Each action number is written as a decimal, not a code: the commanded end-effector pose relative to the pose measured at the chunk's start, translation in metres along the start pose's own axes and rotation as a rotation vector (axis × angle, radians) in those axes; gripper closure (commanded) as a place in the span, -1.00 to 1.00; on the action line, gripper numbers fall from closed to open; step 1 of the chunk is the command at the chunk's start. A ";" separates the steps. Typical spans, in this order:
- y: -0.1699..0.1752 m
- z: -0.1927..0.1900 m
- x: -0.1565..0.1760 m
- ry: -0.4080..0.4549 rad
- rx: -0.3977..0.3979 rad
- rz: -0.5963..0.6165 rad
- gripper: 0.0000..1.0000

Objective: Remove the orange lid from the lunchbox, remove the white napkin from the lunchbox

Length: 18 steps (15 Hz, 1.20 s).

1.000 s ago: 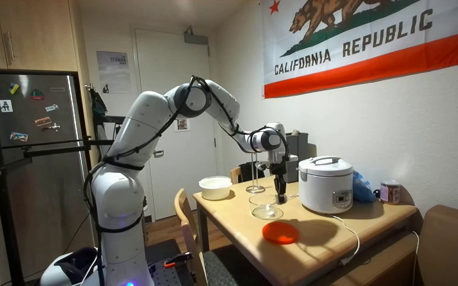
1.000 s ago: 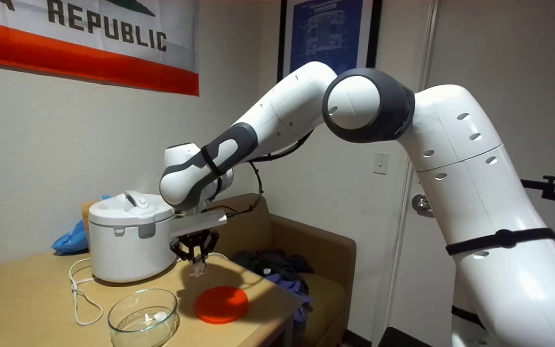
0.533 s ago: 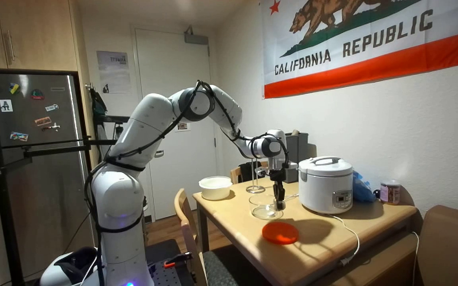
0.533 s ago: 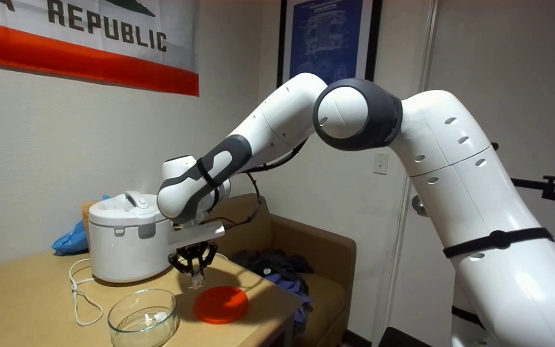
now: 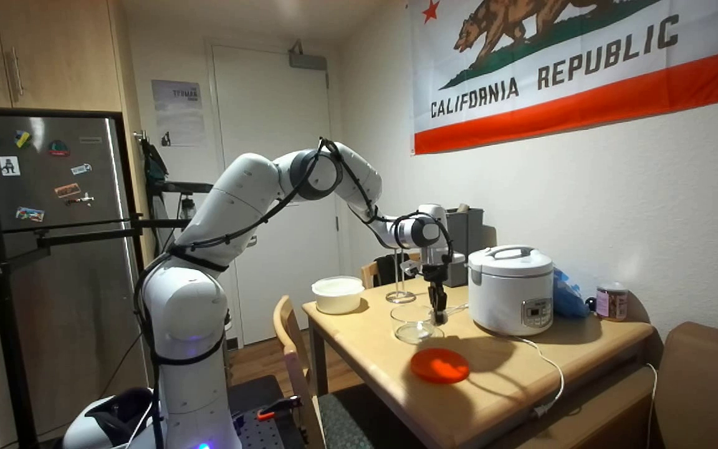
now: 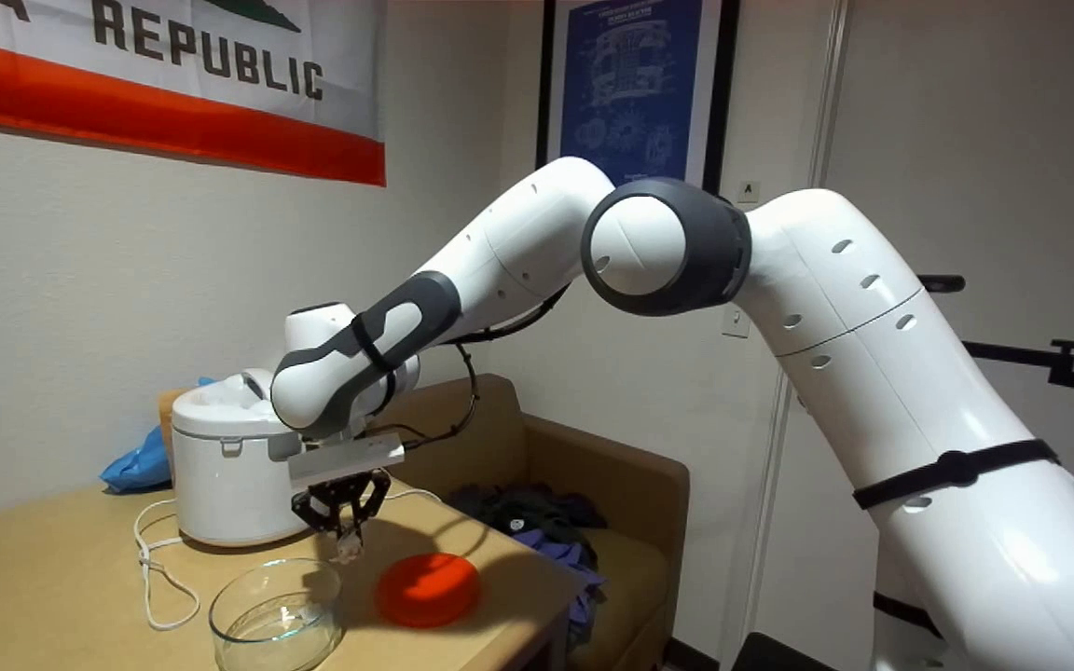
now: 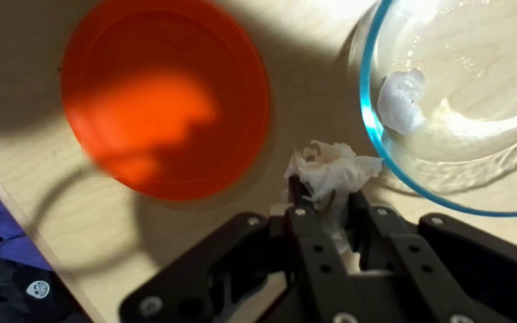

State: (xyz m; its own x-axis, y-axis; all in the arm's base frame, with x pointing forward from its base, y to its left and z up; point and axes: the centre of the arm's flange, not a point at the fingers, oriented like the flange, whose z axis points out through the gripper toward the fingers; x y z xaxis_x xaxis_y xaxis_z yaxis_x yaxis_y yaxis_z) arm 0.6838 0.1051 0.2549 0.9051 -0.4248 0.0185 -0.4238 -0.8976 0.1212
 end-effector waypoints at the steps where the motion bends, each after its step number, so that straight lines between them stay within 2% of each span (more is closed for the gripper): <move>1: -0.014 -0.006 0.018 0.012 0.003 0.018 0.41; 2: -0.014 -0.006 0.021 0.017 0.004 0.019 0.33; 3: -0.012 -0.005 0.023 0.021 0.002 0.023 0.70; 5: -0.010 -0.002 0.027 0.024 -0.002 0.029 0.62; 6: -0.009 0.000 0.029 0.025 -0.004 0.033 0.75; 9: -0.004 0.004 0.031 0.026 -0.014 0.044 0.73; 10: -0.003 0.006 0.031 0.025 -0.018 0.048 0.54; 11: 0.000 0.008 0.030 0.023 -0.025 0.052 0.06; 13: 0.006 0.010 0.027 0.024 -0.046 0.060 -0.02; 18: 0.021 0.006 0.012 0.040 -0.080 0.066 -0.76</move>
State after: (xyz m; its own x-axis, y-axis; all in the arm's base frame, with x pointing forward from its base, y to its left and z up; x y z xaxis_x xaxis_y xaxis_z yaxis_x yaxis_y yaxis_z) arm 0.7058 0.0813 0.2396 0.8864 -0.4593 0.0577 -0.4623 -0.8717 0.1626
